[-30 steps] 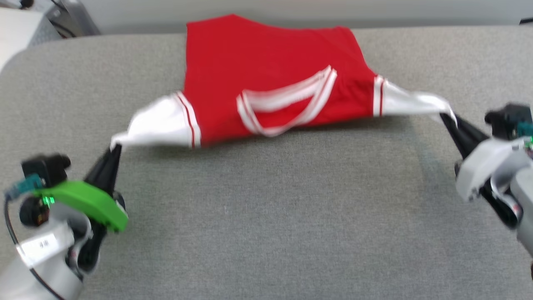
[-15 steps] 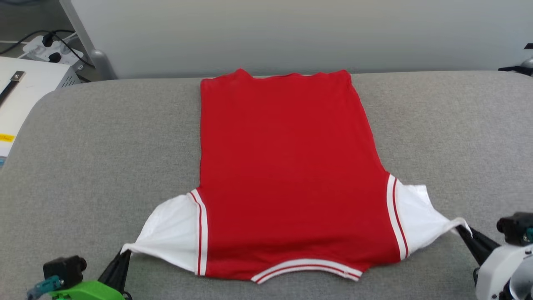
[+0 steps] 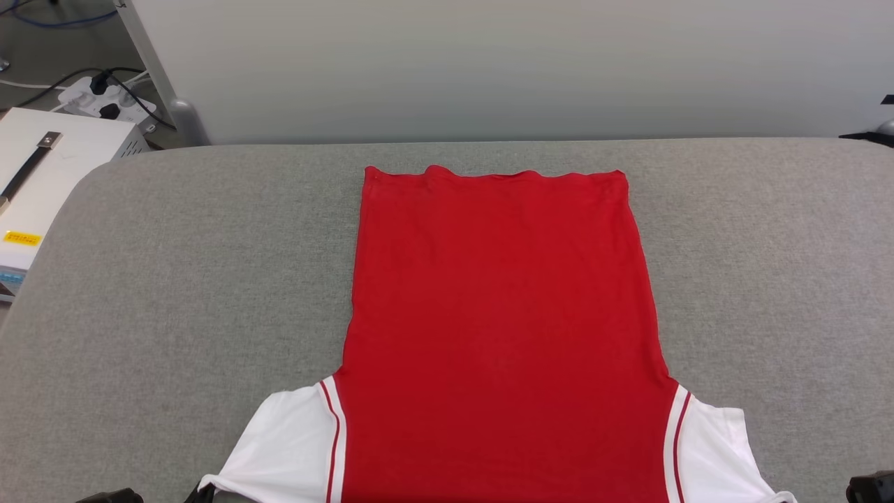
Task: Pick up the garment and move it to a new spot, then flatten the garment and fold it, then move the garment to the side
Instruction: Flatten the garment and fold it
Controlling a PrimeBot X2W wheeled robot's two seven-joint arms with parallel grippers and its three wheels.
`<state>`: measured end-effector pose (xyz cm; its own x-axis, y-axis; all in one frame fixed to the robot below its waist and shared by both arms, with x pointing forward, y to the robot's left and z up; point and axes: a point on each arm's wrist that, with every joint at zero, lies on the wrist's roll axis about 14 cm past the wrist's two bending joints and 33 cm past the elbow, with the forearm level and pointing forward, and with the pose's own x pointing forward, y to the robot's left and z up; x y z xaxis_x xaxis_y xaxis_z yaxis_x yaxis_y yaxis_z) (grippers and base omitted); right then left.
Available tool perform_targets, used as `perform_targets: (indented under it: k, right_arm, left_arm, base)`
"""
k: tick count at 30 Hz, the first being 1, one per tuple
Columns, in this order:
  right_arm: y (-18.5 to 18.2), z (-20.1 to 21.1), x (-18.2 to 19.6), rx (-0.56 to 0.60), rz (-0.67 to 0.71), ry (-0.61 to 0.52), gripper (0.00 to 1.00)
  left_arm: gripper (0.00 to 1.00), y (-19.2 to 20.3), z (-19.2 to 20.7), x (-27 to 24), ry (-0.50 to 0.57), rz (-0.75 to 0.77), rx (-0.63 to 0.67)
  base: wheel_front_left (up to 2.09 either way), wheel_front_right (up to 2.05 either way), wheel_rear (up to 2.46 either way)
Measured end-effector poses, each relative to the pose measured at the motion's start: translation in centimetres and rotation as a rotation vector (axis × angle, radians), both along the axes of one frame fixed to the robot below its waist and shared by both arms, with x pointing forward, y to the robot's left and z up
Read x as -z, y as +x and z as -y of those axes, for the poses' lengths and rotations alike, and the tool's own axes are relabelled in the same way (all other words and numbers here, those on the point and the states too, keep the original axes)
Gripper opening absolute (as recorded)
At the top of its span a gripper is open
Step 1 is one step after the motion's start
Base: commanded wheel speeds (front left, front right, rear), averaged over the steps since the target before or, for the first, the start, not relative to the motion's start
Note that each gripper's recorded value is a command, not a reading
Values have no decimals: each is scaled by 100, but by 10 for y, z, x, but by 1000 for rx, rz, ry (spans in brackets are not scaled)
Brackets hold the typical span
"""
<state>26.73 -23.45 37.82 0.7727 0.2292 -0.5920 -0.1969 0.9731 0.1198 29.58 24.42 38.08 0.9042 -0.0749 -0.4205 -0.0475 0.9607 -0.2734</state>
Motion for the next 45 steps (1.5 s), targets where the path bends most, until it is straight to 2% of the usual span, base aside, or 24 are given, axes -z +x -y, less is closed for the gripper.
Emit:
perform_targets:
  k: [3, 4, 5, 6, 10, 14, 22, 26, 30, 34, 40, 45]
  right_arm:
    - [8, -1, -7, 9, 22, -4, 0]
    - [11, -1, -9, 10, 29, -9, 26]
    - [13, -1, -11, 13, 34, -13, 65]
    - [15, -2, -12, 13, 35, -14, 99]
    - [23, -3, -19, 9, 45, -29, 100]
    - [44, -4, -41, 14, 115, -18, 100]
    - [129, 26, -150, 58, 443, -80, 100]
    - [174, 20, -197, 43, 564, -82, 100]
    - [216, -4, -225, -23, 608, -89, 100]
    - [258, -26, -204, -85, 442, -115, 100]
    - [299, -40, -135, -122, 33, -160, 100]
    - [325, -45, -101, -136, -149, -233, 100]
  left_arm:
    - [0, -1, 0, 3, -2, -2, 3]
    - [0, -1, 0, 3, 0, 0, 5]
    - [0, -1, 1, 3, 1, 2, 8]
    - [0, -1, 2, 3, 0, 3, 10]
    - [0, 3, 2, 0, 1, 23, 11]
    - [0, 10, 11, -11, -23, 71, 7]
    - [0, 24, 25, -33, 7, 154, 32]
    - [0, 38, 34, -46, 13, 198, 47]
    - [0, 55, 45, -55, 13, 229, 65]
    - [0, 68, 49, -57, 8, 242, 70]
    - [0, 81, 53, -54, -1, 247, 55]
    - [0, 90, 51, -50, 3, 246, 39]
  base:
    - [0, 0, 0]
    - [0, 0, 0]
    - [0, 0, 0]
    - [0, 0, 0]
    - [0, 0, 0]
    - [0, 0, 0]
    - [0, 0, 0]
    - [0, 0, 0]
    - [0, 0, 0]
    - [0, 0, 0]
    - [0, 0, 0]
    - [0, 0, 0]
